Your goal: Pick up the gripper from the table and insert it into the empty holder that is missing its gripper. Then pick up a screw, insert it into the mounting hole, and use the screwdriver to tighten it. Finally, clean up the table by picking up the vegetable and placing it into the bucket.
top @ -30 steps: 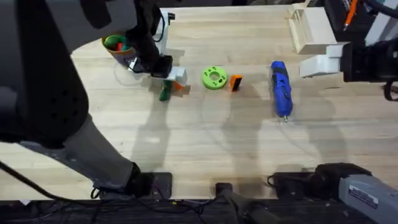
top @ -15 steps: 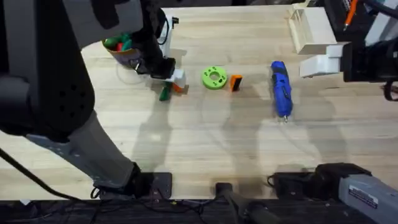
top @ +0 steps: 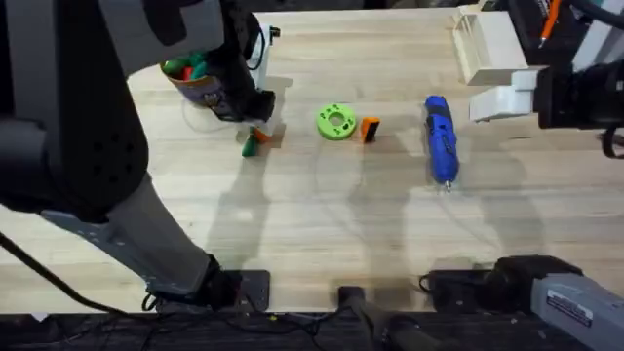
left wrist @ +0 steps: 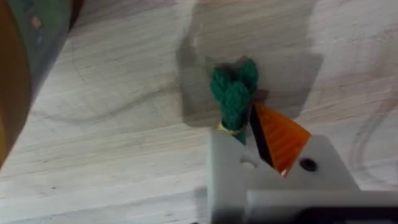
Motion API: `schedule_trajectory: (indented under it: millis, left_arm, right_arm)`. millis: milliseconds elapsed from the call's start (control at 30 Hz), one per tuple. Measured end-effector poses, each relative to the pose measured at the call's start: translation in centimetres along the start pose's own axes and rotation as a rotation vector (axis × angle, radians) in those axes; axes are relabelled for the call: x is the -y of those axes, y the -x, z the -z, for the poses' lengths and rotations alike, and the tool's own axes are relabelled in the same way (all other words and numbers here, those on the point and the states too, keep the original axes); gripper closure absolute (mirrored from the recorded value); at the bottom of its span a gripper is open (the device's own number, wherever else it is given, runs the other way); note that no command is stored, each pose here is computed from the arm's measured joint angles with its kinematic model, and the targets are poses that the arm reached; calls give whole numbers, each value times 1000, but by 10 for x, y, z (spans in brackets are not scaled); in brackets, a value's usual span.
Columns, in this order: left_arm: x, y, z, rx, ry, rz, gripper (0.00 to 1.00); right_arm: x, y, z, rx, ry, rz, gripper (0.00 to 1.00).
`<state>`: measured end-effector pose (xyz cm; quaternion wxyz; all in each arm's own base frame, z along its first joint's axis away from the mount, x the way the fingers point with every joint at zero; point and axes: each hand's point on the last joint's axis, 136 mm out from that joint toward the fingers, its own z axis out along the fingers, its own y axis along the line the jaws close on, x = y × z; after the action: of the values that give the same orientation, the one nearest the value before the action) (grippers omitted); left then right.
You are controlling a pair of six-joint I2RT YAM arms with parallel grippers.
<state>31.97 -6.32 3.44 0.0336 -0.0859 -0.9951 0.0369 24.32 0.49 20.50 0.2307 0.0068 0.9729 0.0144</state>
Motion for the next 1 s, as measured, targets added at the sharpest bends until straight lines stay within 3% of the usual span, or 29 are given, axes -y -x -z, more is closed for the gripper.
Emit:
schedule_trajectory:
  millis: [500, 600, 833, 1000]
  left_arm:
    - [0, 8, 5, 46, 1, 3, 996]
    - [2, 7, 27, 98, 1, -1, 996]
    - [9, -7, 110, 319, 5, -19, 997]
    - [11, -20, 139, 399, 7, -25, 996]
  right_arm:
    - [0, 0, 0, 0, 0, 0, 10]
    - [0, 0, 0, 0, 0, 0, 10]
    - [0, 0, 0, 0, 0, 0, 10]
    - [0, 0, 0, 0, 0, 0, 10]
